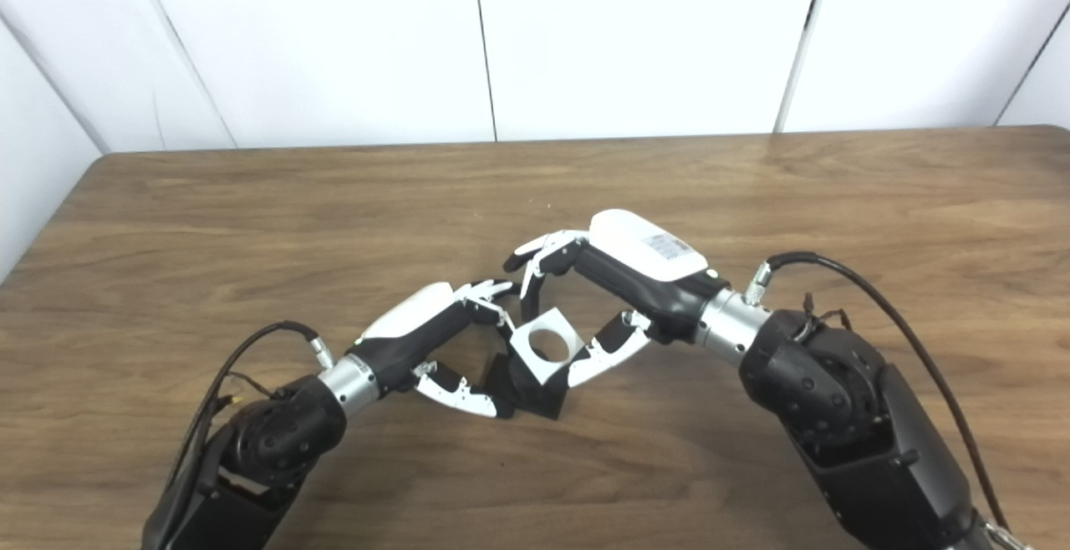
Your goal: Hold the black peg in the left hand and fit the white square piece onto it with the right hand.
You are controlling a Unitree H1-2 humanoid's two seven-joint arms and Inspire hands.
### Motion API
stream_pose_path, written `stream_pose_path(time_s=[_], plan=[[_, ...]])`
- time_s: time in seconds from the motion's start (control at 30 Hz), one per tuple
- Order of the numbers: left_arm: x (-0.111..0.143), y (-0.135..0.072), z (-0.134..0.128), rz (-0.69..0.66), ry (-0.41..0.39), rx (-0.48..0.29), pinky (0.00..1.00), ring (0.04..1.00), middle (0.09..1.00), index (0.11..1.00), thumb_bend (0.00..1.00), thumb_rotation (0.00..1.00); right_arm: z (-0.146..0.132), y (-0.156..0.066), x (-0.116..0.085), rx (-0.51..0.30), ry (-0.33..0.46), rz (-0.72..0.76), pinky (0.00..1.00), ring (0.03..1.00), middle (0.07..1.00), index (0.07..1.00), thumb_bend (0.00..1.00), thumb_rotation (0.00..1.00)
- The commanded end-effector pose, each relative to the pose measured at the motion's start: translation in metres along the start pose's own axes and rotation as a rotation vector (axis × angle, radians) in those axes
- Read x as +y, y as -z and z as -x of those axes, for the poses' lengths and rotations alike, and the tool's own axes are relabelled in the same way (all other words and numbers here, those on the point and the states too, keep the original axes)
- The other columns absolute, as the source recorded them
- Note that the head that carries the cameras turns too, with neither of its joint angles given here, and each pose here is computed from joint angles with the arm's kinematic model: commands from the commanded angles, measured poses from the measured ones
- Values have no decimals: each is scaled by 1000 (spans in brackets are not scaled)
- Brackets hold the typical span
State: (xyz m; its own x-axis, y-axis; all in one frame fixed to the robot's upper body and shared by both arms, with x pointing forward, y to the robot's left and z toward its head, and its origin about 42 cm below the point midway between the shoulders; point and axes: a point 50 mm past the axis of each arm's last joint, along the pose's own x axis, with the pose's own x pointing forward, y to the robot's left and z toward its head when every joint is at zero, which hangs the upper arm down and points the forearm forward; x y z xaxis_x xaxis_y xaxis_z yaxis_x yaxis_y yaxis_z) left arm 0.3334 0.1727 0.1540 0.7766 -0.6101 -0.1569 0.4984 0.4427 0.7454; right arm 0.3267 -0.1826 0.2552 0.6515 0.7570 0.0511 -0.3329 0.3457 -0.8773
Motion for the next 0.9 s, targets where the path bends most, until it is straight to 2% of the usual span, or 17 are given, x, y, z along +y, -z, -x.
stream_pose_path(time_s=[0.0,0.37,0.67,0.87], plan=[[-6,1,-5,-7,40,31,1000,1000,969,490,518,85,-8,-10,-14,-68,48,28,693,818,790,484,517,130],[-5,-3,-7,-19,37,19,1000,1000,964,490,518,87,-11,-13,-2,-75,10,10,701,815,795,484,517,129],[-5,-7,-6,-12,39,15,1000,1000,970,491,518,85,-13,-1,16,-51,-17,1,667,802,786,484,517,129],[-5,-11,-7,-14,37,0,1000,1000,969,490,518,87,-14,7,20,-20,-28,-9,678,808,790,485,517,129]])
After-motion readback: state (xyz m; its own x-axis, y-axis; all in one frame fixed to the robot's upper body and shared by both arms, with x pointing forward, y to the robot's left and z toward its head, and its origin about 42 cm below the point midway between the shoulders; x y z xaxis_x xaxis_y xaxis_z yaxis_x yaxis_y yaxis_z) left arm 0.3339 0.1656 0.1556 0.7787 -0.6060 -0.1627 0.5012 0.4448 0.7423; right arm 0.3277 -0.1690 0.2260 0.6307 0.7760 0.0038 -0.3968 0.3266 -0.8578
